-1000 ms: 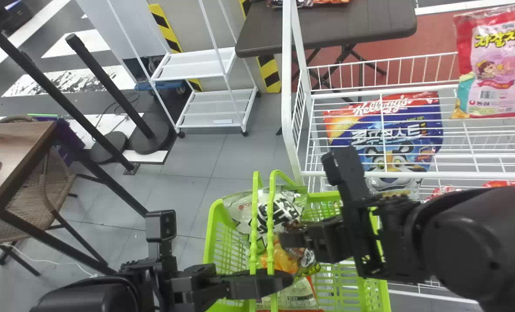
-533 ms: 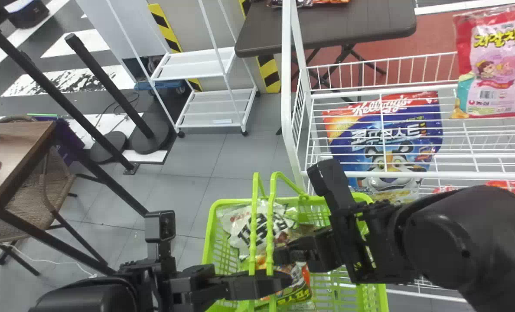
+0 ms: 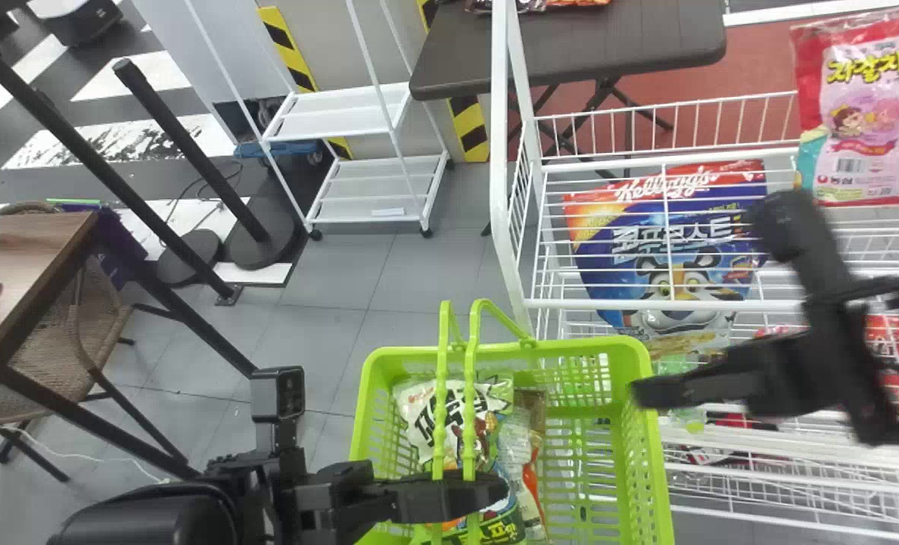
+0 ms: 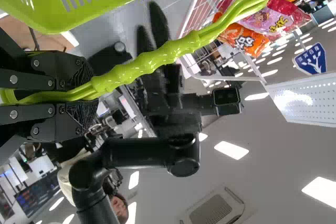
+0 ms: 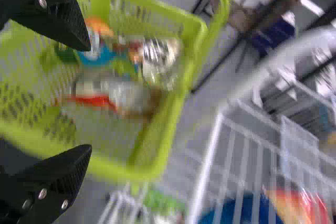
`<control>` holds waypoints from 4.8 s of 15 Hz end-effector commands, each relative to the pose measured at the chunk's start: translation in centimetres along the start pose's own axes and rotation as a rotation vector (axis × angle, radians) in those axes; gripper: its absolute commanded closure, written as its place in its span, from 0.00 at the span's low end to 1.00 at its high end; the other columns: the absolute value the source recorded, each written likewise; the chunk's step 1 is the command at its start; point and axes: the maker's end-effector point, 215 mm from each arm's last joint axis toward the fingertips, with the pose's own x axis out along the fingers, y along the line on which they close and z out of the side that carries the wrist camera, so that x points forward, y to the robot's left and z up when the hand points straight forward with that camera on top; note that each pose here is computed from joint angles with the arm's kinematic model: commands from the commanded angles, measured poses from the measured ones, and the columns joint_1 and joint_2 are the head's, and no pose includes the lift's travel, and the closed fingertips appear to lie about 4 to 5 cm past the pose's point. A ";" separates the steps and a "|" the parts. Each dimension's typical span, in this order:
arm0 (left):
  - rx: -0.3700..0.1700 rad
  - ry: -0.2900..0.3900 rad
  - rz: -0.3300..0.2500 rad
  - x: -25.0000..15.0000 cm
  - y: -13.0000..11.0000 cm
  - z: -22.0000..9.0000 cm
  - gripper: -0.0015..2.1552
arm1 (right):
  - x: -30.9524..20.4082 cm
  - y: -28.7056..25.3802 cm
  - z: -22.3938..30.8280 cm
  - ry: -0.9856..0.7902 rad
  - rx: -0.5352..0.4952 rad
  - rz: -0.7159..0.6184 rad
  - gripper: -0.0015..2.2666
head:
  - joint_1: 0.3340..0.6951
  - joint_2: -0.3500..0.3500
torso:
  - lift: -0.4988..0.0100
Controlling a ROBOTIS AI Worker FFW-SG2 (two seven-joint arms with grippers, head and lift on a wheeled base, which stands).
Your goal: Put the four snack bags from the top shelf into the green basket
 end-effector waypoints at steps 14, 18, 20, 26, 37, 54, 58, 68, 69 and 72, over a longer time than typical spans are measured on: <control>-0.007 -0.006 -0.015 0.3 -0.3 -0.3 1.00 | -7.2 -28.8 21.3 -0.516 -0.036 -0.593 0.17 | 1.00 0.45 | 0.98; -0.008 -0.012 -0.005 -0.2 -0.3 -0.4 1.00 | -6.1 -27.5 19.8 -0.520 -0.014 -0.542 0.95 | 1.00 0.45 | 0.98; -0.009 -0.010 -0.007 -0.1 -0.3 -0.4 1.00 | -6.6 -26.2 19.9 -0.561 -0.021 -0.526 0.99 | 1.00 0.46 | 0.98; -0.009 -0.008 -0.004 -0.3 -0.3 -0.4 1.00 | -11.4 -16.8 16.6 -0.656 0.012 -0.368 0.99 | 1.00 0.49 | 0.98; -0.011 -0.015 -0.007 -0.2 -0.3 -0.4 1.00 | 1.9 10.2 1.5 -0.197 -0.019 0.268 0.99 | 1.00 1.00 | 0.98; -0.010 -0.017 -0.008 -0.4 -0.4 -0.3 1.00 | -7.4 -0.2 2.2 -0.238 0.074 0.081 0.02 | 1.00 1.00 | 0.98; -0.011 -0.010 -0.013 -0.2 -0.5 -0.3 1.00 | -15.8 -17.5 10.4 -0.572 0.042 -0.430 0.03 | 1.00 0.77 | 0.98; -0.011 -0.025 -0.003 -0.9 -0.6 -0.2 1.00 | -19.6 -36.2 16.8 -0.586 0.040 -0.818 0.03 | 1.00 0.24 | 0.98; -0.009 -0.025 -0.003 -1.0 -0.5 -0.2 1.00 | -19.8 -36.9 17.1 -0.579 0.043 -0.831 0.03 | 1.00 0.23 | 0.98; -0.004 -0.027 -0.001 -1.0 -0.4 -0.2 1.00 | -19.8 -39.3 17.6 -0.514 0.047 -0.880 0.04 | 1.00 0.20 | 0.98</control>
